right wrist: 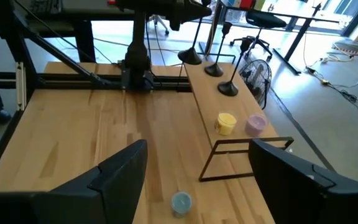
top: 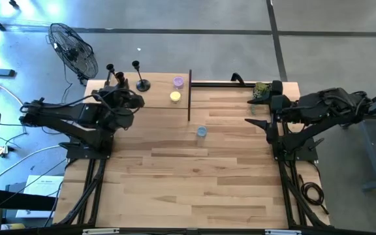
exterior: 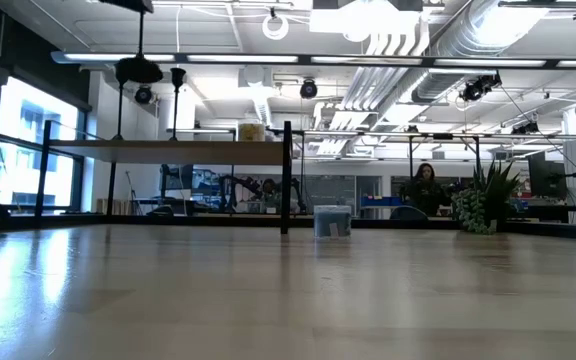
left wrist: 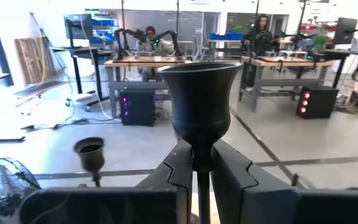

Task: Pick & Place candle stick holders
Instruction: Put the black candle holder on the shelf

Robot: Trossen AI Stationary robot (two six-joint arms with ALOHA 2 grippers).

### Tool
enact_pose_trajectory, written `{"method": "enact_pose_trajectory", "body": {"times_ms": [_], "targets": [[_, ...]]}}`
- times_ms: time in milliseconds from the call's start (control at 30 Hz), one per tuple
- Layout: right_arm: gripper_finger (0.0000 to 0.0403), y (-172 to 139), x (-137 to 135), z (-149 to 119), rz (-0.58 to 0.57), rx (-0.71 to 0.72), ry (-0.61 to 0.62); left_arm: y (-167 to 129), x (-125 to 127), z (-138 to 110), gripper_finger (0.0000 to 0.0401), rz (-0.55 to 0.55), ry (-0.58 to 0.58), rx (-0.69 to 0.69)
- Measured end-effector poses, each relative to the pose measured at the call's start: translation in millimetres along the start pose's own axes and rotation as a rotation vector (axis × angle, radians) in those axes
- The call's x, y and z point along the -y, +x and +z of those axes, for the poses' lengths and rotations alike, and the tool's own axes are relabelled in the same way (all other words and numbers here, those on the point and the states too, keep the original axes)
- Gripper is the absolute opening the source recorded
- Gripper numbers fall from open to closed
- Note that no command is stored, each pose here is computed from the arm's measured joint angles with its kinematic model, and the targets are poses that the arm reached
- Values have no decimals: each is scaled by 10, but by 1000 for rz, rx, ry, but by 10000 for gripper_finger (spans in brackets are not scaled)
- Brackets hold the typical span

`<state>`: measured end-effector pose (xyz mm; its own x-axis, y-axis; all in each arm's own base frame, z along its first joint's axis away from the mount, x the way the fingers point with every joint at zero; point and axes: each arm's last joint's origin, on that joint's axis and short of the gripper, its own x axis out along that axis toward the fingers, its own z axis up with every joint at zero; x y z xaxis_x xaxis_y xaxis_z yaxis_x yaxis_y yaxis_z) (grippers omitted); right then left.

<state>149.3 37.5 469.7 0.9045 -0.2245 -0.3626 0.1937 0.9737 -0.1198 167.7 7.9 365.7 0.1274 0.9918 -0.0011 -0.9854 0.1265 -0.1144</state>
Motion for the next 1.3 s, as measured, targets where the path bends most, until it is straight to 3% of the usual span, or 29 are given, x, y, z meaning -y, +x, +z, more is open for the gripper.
{"method": "enact_pose_trajectory", "body": {"times_ms": [400, 600, 933, 1300], "targets": [[275, 12, -8, 2, -1, -1, 94, 135, -288, -170, 28, 80, 18, -39], [275, 49, -31, 8, -2, -6, 123, 131, -307, -177, 28, 86, 43, -18], [275, 73, -52, 71, 7, 45, 124, 164, -375, -499, 28, 118, 21, -2], [275, 76, -46, 73, 1, 47, 124, 165, -375, -608, 28, 120, 15, 14]]}}
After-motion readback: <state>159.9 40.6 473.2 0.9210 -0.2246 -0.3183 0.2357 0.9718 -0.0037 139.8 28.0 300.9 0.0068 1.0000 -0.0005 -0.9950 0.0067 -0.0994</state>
